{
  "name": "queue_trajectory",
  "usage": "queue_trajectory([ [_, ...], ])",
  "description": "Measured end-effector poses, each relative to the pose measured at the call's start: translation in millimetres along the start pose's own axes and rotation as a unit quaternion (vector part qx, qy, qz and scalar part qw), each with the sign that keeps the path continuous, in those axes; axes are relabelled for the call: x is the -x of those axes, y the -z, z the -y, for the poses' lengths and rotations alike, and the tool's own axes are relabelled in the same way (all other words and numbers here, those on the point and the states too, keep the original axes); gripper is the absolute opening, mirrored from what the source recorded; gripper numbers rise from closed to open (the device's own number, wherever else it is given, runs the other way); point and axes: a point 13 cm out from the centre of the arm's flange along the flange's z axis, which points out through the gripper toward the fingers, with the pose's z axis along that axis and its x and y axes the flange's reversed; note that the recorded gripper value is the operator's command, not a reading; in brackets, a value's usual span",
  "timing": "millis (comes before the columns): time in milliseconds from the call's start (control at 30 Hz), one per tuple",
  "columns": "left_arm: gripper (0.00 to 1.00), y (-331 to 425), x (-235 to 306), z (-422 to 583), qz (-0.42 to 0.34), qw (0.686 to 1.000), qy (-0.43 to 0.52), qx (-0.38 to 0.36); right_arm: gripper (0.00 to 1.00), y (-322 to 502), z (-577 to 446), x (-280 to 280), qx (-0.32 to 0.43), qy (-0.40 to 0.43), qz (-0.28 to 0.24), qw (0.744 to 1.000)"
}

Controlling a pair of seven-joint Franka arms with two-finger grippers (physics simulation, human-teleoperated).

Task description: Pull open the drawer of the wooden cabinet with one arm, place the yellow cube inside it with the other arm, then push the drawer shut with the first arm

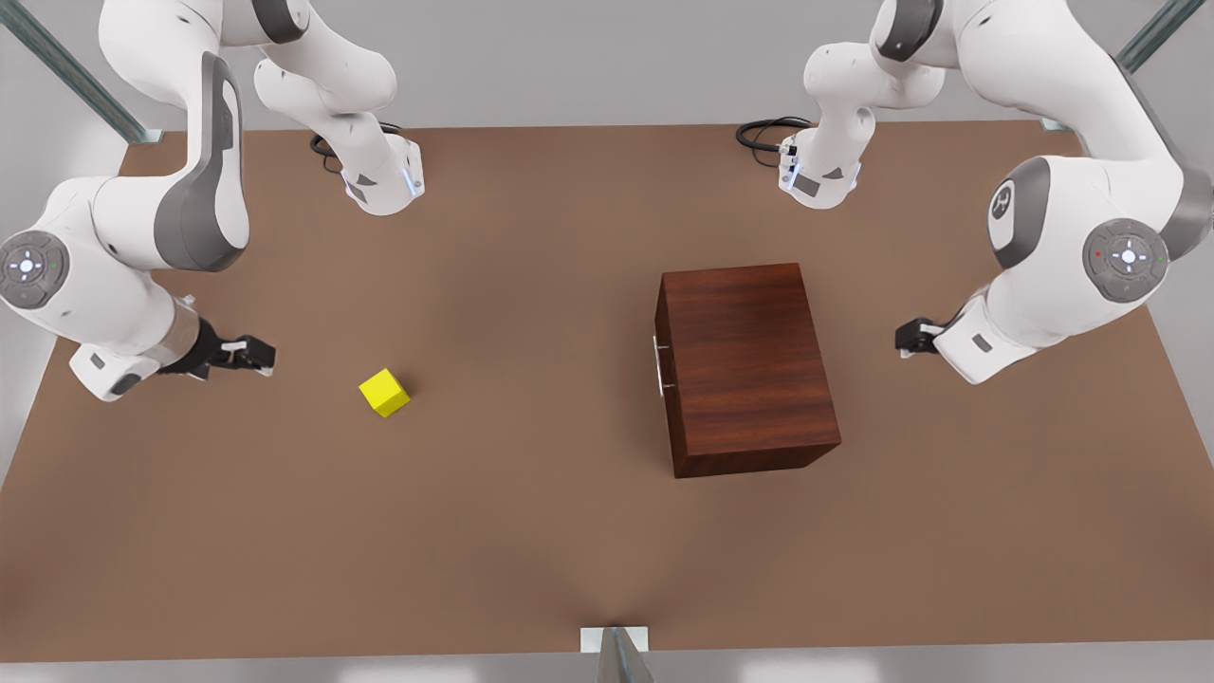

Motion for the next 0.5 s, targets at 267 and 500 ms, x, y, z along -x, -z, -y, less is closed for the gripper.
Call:
queue_trajectory([
  [267,1.0,-95,-7,285,-0.022,0.983,-0.15,0.1,1.0,4,1,10,-0.001,0.006,0.021,1.0],
  [500,1.0,-163,-25,388,0.004,0.989,-0.07,0.127,1.0,-47,-41,27,0.001,0.042,0.0,0.999],
])
